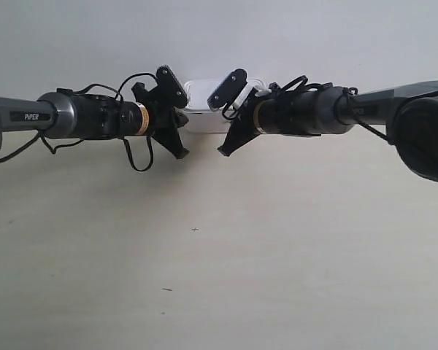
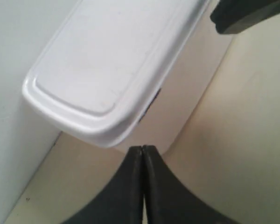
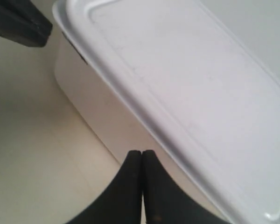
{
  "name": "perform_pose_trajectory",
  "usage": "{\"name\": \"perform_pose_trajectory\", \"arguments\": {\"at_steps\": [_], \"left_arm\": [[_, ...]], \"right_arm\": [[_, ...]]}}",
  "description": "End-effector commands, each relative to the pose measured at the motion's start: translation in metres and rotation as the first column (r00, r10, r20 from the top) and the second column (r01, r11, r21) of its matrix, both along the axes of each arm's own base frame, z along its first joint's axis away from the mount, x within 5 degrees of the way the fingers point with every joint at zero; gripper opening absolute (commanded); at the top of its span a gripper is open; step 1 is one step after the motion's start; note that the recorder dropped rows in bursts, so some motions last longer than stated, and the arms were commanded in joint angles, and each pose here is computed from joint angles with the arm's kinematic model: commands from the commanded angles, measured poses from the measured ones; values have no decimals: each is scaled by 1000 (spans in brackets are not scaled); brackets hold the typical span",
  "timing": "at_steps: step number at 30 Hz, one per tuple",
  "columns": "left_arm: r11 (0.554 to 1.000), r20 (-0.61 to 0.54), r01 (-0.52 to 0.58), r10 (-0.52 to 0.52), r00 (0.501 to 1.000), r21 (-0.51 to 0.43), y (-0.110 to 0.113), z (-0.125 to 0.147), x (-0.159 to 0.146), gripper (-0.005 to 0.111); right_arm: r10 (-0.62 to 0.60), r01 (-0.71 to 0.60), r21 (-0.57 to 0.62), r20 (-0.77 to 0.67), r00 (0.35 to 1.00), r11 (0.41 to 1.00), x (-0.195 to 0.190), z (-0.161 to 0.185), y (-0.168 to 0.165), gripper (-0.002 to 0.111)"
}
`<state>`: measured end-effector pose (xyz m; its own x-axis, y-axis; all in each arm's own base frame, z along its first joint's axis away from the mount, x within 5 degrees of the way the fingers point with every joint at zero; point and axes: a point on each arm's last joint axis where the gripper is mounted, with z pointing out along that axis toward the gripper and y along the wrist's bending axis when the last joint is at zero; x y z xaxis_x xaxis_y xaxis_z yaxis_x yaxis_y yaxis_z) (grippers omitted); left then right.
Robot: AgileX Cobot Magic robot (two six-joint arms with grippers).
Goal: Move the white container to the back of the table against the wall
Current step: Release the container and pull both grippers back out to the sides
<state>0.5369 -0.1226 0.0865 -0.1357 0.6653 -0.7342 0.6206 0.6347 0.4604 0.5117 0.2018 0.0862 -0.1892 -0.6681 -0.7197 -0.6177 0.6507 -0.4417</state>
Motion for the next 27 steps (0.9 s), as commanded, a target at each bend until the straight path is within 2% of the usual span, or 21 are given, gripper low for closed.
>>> {"name": "perform_pose_trajectory", "arguments": {"at_steps": [1, 8, 12, 15, 21, 26, 27], "left_arm": [[996, -39, -86, 84, 996, -31, 8, 15, -10, 0], [991, -100, -128, 123, 987, -47, 15, 35, -40, 0], [978, -123, -201, 194, 973, -52, 22, 54, -56, 0], [965, -153, -244, 228, 961, -93, 26, 68, -73, 0], [912, -259, -350, 293, 920, -212, 32, 89, -113, 0], [875, -310, -398, 311, 898, -275, 35, 107, -147, 0], [854, -334, -426, 324, 885, -299, 36, 110, -156, 0]], "right_arm": [[-6, 6, 5, -16, 1000, 1000, -9, 9, -5, 0], [-13, 13, 3, -59, 998, 1000, -33, 25, -14, 0], [-47, 53, 53, -103, 994, 997, -55, 41, -22, 0], [-81, 93, 99, -124, 989, 991, -72, 59, -28, 0], [-183, 232, 215, -226, 957, 949, -108, 76, -43, 0], [-203, 279, 295, -264, 943, 914, -147, 97, -56, 0], [-203, 288, 313, -276, 939, 905, -157, 99, -59, 0]]}}
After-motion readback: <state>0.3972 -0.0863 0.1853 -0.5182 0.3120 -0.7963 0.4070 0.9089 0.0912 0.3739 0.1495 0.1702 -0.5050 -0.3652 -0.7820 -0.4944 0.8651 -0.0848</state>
